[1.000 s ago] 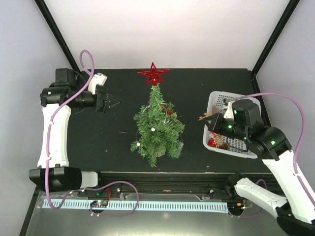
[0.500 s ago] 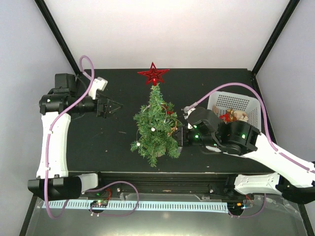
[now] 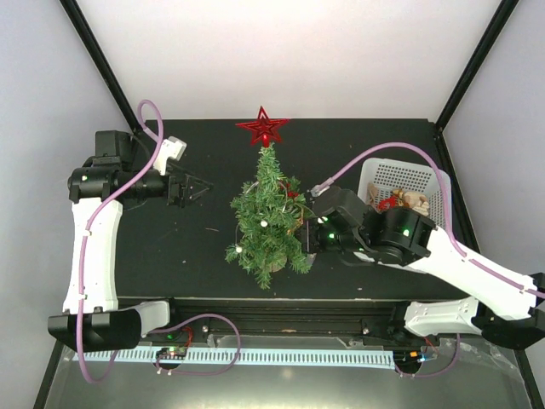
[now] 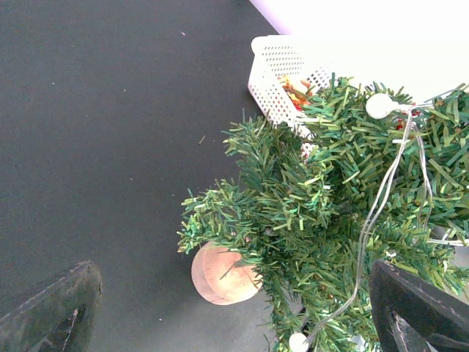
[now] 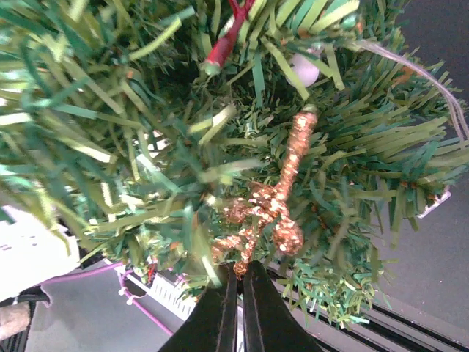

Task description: Decorate the small christmas tree

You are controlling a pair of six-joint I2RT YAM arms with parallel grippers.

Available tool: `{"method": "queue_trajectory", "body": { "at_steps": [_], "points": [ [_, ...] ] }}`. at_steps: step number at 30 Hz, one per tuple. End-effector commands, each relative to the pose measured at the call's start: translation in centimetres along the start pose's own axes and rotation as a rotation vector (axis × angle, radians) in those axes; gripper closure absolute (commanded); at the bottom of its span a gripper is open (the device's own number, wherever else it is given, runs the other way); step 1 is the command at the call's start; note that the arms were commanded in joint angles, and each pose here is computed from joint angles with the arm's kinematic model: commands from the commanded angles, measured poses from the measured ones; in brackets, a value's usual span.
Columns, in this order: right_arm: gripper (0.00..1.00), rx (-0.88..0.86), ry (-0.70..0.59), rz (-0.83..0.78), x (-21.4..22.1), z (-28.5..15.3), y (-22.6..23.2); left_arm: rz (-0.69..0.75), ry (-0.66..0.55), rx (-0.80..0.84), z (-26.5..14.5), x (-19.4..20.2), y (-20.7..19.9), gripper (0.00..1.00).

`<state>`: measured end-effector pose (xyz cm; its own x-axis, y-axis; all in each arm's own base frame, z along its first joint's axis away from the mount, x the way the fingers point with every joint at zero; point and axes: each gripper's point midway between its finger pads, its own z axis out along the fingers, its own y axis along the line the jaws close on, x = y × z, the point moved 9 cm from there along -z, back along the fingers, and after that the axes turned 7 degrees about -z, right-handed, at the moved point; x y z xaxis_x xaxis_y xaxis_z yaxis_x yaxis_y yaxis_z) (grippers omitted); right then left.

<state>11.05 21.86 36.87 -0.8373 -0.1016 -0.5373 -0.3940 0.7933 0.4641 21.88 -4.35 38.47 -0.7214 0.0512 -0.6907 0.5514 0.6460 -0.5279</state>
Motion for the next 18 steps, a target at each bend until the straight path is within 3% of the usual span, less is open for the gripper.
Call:
{"method": "queue_trajectory", "body": {
  "at_steps": [1,18],
  "points": [
    [0.95,0.014,0.005,-0.026,0.0,1.0,0.3,0.027,-0.024,0.018,-0.3,-0.2,-0.7,0.01],
    [0.93,0.017,0.015,-0.038,0.0,1.6,0.3,0.018,-0.026,0.020,0.0,0.3,-0.5,0.01]
  ]
}}
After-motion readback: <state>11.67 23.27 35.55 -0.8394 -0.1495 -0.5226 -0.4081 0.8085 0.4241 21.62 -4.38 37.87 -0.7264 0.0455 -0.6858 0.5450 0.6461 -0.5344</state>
